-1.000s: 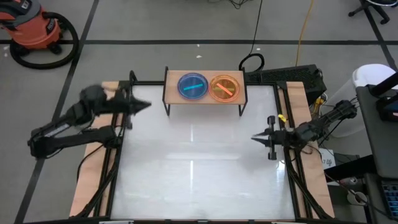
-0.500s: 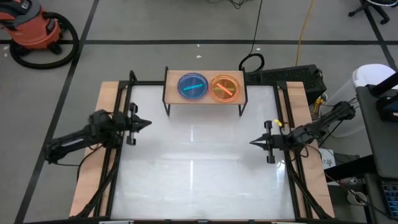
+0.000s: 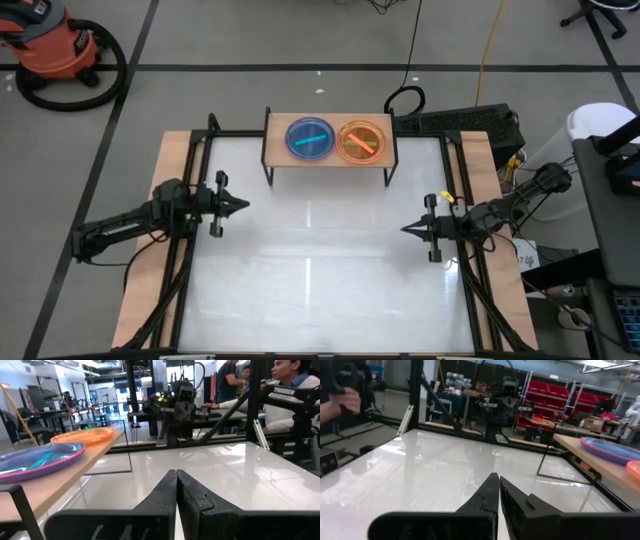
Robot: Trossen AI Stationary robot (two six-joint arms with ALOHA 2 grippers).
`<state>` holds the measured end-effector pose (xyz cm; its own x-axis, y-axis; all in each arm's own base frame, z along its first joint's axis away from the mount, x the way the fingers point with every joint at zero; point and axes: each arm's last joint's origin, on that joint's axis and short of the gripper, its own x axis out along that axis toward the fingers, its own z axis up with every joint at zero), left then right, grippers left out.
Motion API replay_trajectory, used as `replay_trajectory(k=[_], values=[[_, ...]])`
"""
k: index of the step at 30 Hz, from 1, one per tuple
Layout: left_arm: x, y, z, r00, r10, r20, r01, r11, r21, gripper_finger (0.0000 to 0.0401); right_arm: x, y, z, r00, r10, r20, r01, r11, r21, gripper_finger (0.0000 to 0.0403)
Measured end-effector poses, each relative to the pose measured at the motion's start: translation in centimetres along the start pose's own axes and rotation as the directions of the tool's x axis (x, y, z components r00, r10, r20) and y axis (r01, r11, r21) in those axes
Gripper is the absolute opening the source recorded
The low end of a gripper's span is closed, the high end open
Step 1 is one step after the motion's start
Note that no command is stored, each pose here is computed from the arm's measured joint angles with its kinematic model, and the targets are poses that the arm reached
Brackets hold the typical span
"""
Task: Place and stack plates onto a shelf
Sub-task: Return to Home Position
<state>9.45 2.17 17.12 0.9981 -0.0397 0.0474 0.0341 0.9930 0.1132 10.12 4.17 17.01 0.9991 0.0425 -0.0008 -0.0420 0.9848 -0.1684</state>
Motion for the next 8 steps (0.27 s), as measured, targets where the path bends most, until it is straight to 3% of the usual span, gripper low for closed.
replay_trajectory(k=[8], values=[[0.02,0.03,-0.02,1.0,0.007,-0.003,-0.007,1.0,-0.002,0.0019,-0.01,-0.09,0.01,1.0,-0.029,-0.002,0.029,1.0,0.001,0.0]])
